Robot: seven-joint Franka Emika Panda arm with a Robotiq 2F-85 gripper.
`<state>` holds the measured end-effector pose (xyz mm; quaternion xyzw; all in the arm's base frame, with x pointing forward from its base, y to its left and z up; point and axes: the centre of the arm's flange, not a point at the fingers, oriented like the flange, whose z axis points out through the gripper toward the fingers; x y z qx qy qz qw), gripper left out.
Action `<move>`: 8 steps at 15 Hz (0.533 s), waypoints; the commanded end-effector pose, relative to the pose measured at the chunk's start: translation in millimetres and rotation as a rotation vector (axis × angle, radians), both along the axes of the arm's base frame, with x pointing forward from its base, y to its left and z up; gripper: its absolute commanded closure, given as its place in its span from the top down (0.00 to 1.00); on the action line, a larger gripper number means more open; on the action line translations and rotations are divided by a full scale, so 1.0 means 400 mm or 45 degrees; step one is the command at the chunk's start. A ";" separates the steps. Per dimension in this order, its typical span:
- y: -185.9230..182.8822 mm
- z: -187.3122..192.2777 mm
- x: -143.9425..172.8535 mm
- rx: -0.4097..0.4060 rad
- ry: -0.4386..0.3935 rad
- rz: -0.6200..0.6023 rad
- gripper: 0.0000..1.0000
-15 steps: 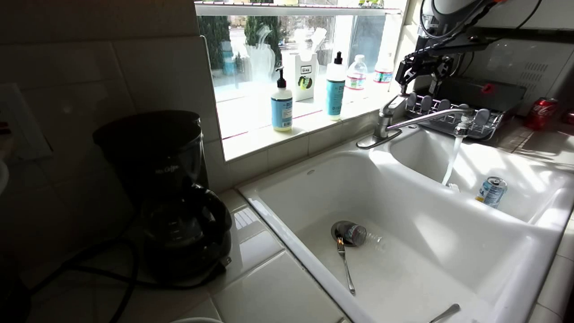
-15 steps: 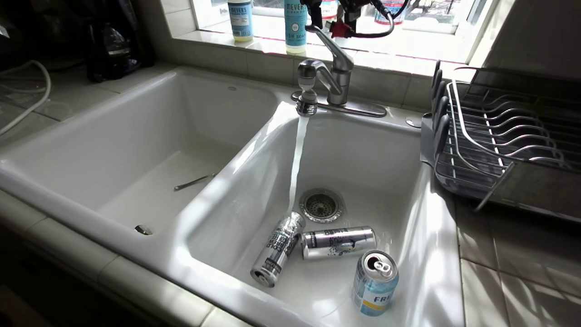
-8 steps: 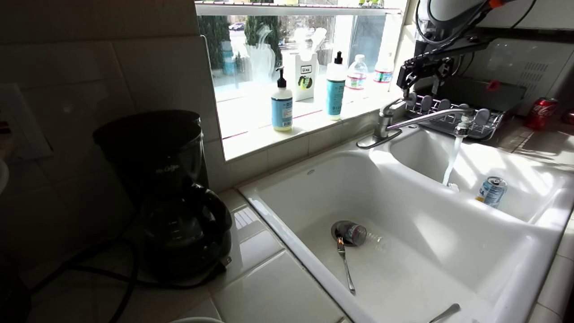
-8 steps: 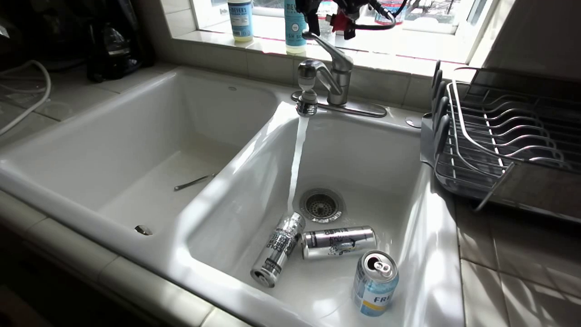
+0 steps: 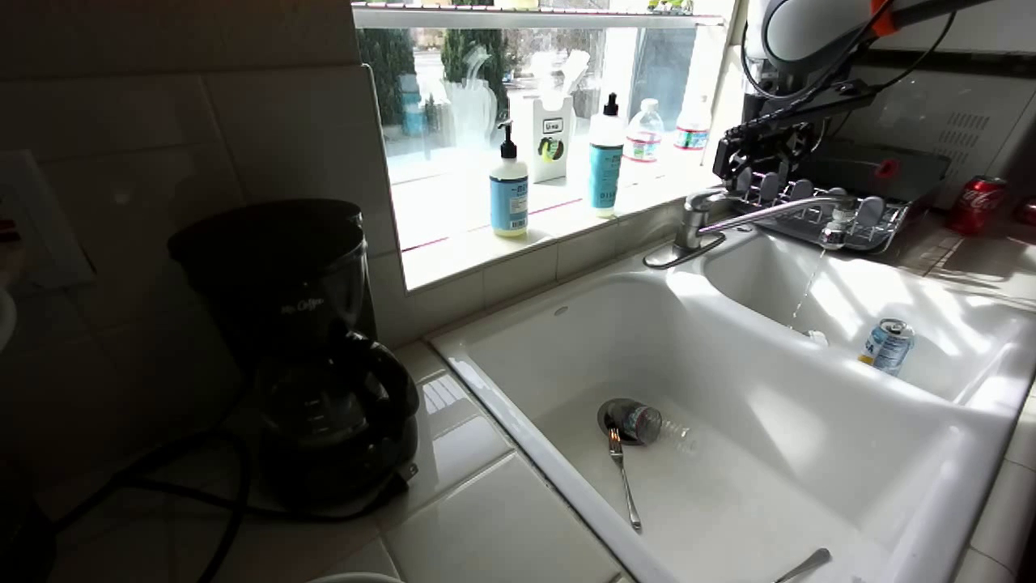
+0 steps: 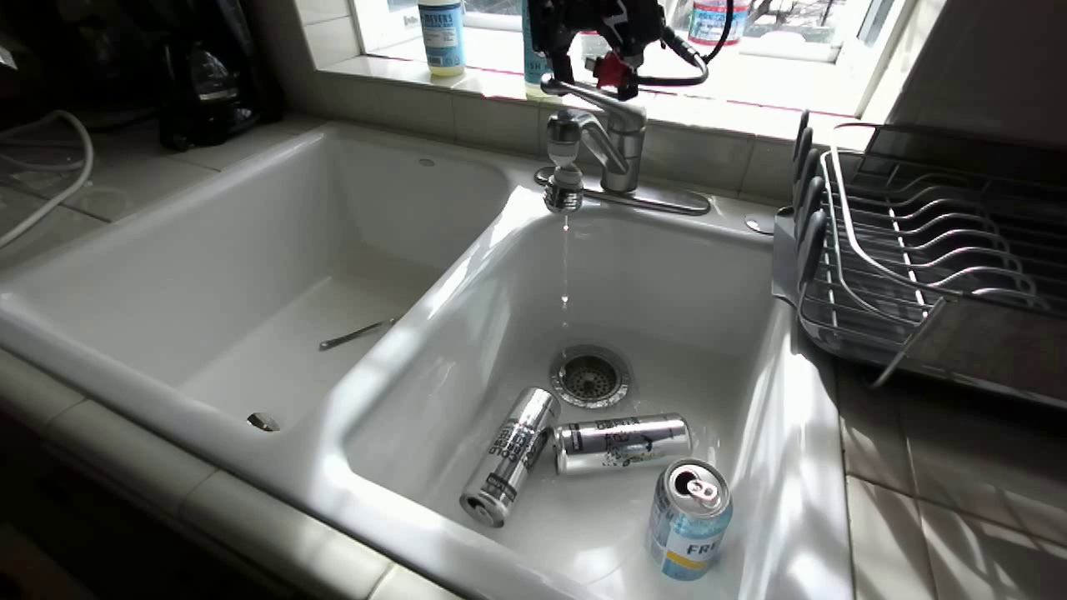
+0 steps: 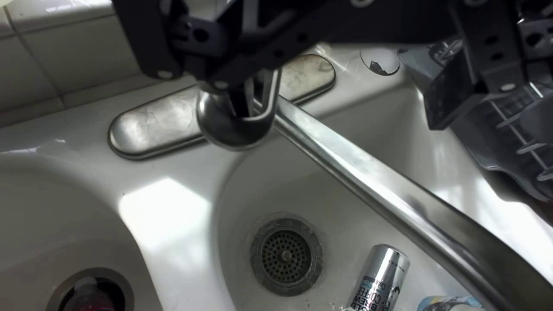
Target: Turn off the tap
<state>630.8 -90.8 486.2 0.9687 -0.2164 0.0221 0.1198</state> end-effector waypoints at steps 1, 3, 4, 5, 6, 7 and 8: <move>-0.019 -0.027 -0.054 0.025 0.011 -0.039 1.00; -0.039 0.045 -0.069 0.090 -0.087 -0.054 1.00; -0.051 0.079 -0.084 0.119 -0.123 -0.059 1.00; -0.061 0.104 -0.097 0.148 -0.161 -0.065 1.00; -0.072 0.138 -0.116 0.185 -0.195 -0.066 1.00; -0.081 0.163 -0.131 0.217 -0.223 -0.066 1.00; -0.090 0.187 -0.148 0.250 -0.241 -0.067 1.00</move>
